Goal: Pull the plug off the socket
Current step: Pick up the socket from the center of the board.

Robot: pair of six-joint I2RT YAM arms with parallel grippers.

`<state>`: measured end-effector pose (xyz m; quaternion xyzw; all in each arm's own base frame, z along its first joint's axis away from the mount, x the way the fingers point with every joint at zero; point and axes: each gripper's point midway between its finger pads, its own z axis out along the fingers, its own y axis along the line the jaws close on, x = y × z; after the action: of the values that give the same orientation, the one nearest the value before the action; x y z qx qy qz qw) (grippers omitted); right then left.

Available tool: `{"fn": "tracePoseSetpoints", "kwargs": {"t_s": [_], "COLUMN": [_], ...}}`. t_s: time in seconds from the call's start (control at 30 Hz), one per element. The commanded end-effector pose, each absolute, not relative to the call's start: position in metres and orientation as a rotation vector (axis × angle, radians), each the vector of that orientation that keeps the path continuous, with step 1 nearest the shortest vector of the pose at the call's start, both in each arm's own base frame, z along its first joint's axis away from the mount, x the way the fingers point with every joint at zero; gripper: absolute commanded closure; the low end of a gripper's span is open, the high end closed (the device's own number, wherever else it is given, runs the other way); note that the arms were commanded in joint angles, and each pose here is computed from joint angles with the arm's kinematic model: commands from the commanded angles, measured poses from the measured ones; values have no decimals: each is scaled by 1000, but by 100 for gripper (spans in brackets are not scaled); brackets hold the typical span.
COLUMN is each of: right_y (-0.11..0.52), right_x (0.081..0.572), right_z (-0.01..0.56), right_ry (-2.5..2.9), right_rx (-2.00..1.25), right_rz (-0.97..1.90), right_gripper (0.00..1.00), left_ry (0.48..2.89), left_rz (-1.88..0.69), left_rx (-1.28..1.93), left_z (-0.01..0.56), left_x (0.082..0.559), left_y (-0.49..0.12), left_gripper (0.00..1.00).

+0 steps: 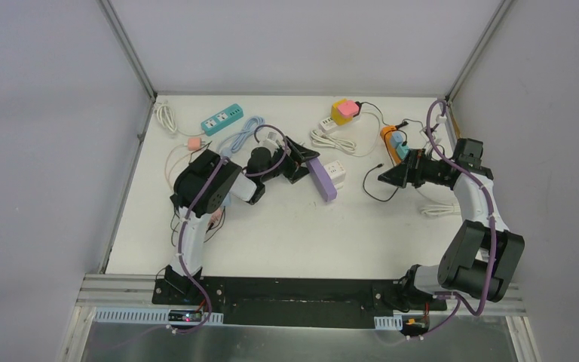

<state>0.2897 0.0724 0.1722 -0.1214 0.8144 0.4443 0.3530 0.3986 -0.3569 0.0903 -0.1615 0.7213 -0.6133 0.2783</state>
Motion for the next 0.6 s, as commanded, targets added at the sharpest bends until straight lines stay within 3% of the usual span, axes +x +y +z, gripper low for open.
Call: {"fn": "tracePoseSetpoints", "kwargs": {"t_s": [0.0,0.57], "right_y": [72,71], "right_x": [292,294], "right_z": [178,171], "right_ry": [2066,2090], "right_rx": [-357,-350], "right_rz": [1154,1158], "right_gripper": [0,0], "left_ry": [1856,1801], "left_rz": [-1712,-1746], "left_rx": [-411,-339], "left_z": [99,101], "left_x": [402,400], "left_y": [-363,-376], "left_gripper": [12,21]}}
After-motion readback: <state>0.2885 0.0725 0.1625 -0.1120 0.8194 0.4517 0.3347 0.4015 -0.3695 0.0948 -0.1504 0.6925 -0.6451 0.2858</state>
